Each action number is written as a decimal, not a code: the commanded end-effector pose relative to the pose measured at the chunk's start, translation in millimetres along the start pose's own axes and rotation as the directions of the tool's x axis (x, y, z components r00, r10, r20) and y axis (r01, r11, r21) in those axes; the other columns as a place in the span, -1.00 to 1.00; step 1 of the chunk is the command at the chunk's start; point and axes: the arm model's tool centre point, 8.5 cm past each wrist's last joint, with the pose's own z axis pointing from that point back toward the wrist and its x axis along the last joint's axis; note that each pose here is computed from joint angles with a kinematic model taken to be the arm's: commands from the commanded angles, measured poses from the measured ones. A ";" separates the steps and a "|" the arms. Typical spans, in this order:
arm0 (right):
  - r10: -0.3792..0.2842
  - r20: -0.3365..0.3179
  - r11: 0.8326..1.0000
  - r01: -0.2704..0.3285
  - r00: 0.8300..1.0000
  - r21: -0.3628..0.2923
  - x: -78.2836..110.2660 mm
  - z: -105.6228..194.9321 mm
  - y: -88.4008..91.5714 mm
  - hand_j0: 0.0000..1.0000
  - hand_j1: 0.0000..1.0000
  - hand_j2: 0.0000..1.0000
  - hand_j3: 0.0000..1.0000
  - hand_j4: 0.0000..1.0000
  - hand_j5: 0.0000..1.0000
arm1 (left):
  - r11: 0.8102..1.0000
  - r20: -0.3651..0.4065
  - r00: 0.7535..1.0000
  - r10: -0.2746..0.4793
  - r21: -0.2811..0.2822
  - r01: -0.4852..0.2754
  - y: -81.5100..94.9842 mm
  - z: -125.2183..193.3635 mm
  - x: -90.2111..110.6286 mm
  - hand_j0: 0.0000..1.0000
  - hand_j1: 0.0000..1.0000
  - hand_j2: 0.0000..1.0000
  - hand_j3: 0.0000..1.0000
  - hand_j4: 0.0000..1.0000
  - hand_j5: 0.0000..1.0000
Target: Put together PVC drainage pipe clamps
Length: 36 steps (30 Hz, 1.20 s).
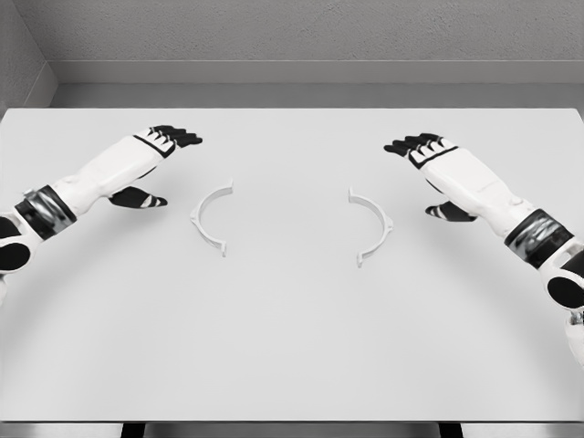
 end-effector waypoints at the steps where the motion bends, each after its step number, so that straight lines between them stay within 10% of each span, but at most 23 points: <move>1: 0.007 -0.033 1.000 -0.007 0.999 0.016 1.2 -4.7 7.8 1.00 1.00 1.00 1.00 1.00 1.00 | 1.000 0.004 1.000 -0.004 -0.013 0.005 -4.2 -1.6 1.7 1.00 1.00 1.00 1.00 1.00 1.00; 36: 0.019 -0.068 0.995 -0.012 0.997 0.099 16.5 -34.5 40.6 1.00 1.00 1.00 1.00 1.00 1.00 | 0.999 -0.009 1.000 0.019 -0.046 -0.020 -20.8 -14.7 -1.8 1.00 1.00 1.00 1.00 1.00 1.00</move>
